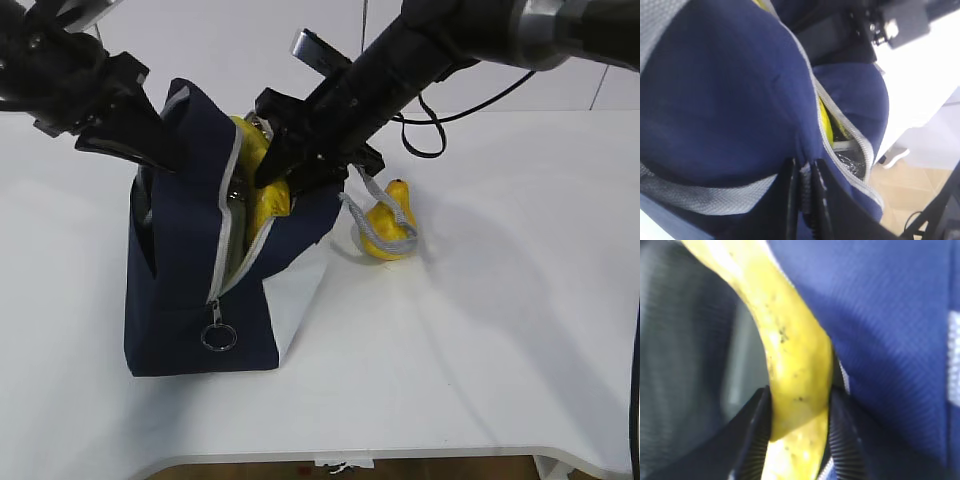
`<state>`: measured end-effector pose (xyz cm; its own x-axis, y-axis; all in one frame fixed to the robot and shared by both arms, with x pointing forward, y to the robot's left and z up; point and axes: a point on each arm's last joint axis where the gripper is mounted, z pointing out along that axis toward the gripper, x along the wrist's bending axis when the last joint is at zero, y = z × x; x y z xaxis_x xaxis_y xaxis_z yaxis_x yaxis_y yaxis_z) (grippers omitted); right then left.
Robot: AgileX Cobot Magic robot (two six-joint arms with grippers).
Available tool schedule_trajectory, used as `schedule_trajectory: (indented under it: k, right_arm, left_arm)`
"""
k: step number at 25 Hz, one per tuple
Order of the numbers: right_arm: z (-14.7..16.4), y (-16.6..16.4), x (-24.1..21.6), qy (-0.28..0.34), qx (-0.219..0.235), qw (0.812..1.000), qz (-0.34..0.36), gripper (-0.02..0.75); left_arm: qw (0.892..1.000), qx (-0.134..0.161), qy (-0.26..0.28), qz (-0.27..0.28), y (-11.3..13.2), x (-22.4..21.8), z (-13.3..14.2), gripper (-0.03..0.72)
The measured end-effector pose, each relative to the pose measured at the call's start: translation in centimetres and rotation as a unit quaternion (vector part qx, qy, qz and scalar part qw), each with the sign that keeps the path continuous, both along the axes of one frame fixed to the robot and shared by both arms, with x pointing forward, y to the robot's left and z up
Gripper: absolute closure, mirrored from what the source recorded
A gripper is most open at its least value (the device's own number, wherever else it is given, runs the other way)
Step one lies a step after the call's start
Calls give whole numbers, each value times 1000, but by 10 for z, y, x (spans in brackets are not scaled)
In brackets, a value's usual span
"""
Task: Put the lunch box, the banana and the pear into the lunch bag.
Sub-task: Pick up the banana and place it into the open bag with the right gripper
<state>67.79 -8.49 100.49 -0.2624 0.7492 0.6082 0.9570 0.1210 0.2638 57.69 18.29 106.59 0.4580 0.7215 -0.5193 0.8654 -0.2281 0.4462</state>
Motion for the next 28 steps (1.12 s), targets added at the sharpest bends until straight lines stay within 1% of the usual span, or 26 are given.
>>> schedule_trajectory:
  k: [3, 4, 6, 9, 11, 14, 17, 21, 24, 26, 28]
  right_arm:
    - [-2, -2, -1, 2, -13, 1000, 4, 444]
    - [-2, -2, -1, 3, -17, 1000, 6, 426]
    - [-3, -3, -3, 9, -20, 1000, 12, 366]
    - [-3, -3, -5, 19, -22, 999, 20, 246]
    - [1, -2, -6, 25, -22, 999, 30, 208]
    - [14, -1, -5, 14, -19, 999, 42, 190]
    - [35, -1, 0, -25, -16, 999, 44, 186]
    - [61, -4, 6, -78, -37, 996, 33, 182]
    - [68, -11, 9, -99, -75, 992, 18, 182]
    - [68, -18, 10, -107, -115, 988, 5, 182]
    - [72, -25, 10, -115, -150, 982, -9, 182]
  left_arm:
    - [1000, 1, -9, 8, 0, 2, 0, 671]
    - [1000, 0, -10, 10, 0, 3, 0, 671]
    - [1000, 0, -14, 13, 1, 3, 1, 671]
    - [1000, -1, -20, 19, 1, 5, 1, 671]
    - [1000, -2, -22, 21, 1, 5, 1, 671]
    - [999, -1, -24, 23, 1, 6, 1, 671]
    - [999, 2, -28, 25, 1, 7, 1, 671]
    - [999, 17, -32, 21, 3, 7, -1, 671]
    - [999, 35, -32, 14, 5, 6, -3, 671]
    - [998, 47, -31, 8, 7, 5, -4, 671]
    - [998, 52, -30, 5, 7, 5, -4, 672]
